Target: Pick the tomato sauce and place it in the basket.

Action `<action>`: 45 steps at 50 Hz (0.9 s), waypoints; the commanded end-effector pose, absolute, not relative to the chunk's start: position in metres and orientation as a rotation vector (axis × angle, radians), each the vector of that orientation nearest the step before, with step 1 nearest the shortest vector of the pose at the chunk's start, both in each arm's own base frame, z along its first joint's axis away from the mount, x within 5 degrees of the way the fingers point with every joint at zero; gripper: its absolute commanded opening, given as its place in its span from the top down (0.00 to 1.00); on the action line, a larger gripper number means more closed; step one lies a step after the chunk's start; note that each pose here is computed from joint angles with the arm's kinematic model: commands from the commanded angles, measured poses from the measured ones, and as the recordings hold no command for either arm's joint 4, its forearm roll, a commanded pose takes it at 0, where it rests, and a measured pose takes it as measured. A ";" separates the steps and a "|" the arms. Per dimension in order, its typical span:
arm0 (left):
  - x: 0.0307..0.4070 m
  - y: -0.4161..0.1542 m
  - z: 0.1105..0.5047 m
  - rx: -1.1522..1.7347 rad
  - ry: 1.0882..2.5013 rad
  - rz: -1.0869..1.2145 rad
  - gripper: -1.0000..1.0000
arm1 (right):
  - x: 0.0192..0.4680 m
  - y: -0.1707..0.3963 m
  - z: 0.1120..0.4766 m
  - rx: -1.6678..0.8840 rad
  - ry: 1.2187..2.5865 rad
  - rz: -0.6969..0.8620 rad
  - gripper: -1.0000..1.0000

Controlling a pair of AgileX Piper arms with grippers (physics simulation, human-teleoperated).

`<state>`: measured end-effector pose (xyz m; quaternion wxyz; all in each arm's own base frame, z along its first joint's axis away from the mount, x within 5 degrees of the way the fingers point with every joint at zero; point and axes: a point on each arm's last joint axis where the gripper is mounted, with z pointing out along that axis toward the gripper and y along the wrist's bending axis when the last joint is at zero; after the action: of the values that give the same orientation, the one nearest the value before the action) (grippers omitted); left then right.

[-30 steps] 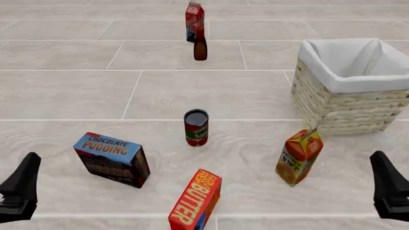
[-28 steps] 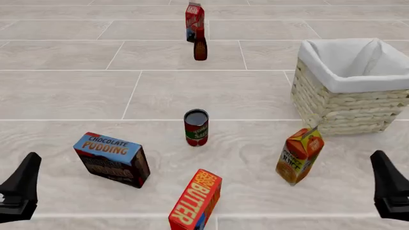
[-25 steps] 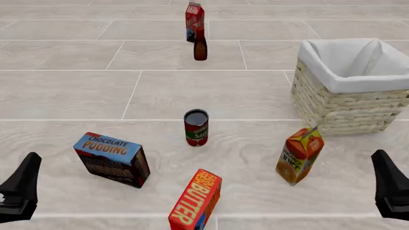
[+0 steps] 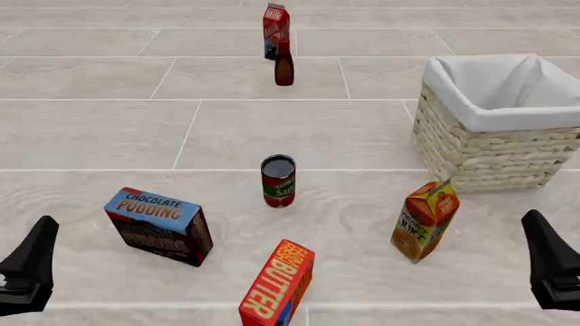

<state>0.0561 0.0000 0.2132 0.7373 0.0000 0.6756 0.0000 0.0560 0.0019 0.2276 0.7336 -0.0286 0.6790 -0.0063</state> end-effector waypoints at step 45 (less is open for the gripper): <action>0.056 0.000 0.213 0.000 1.484 0.000 0.00 | 0.152 0.060 0.313 -0.395 1.589 0.201 0.00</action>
<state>0.0561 0.0000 0.2132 0.7373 0.0000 0.6756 0.0000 0.1347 0.0470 0.3078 0.6889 -0.1531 0.7035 0.0840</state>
